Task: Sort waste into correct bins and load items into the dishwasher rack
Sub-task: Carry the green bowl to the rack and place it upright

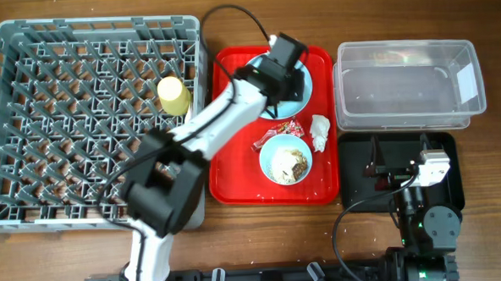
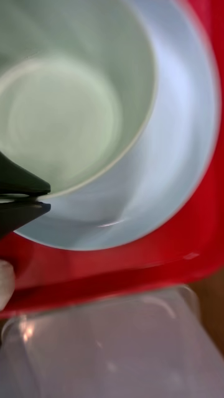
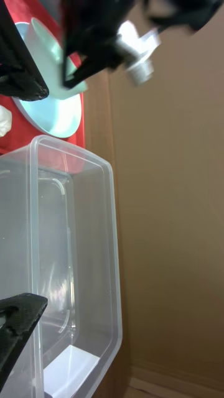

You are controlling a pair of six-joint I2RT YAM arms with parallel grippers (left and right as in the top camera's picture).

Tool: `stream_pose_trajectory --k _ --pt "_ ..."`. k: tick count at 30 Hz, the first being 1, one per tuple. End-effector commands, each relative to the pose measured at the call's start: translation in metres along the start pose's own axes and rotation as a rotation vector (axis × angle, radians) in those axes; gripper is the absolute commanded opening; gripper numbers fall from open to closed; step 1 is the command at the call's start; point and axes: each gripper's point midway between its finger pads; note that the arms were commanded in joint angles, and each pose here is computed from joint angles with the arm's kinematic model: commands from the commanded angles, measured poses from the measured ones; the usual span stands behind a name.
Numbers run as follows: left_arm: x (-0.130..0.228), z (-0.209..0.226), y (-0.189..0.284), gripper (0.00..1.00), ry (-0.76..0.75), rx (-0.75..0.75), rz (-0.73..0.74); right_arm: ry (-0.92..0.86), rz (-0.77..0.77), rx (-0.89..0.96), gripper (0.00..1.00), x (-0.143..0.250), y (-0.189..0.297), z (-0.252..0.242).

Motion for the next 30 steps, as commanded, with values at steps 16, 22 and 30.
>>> stream_pose_trajectory --k 16,22,30 --pt "0.038 0.097 0.300 0.04 0.177 0.629 0.353 0.000 -0.005 0.008 1.00 -0.001 0.000 -0.002" --pt "0.046 0.144 0.271 0.04 0.422 0.849 0.246 0.000 -0.005 0.008 1.00 -0.001 0.000 -0.002" --pt "0.064 0.245 0.252 0.04 0.806 0.837 0.044 0.000 -0.005 0.008 1.00 -0.001 0.000 -0.002"
Point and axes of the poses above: each gripper's point midway between its finger pads, its own y axis back along the fingers, its own z axis along the line the jaws close on, x = y × z, and after that the axes turned 13 degrees about y, right-handed
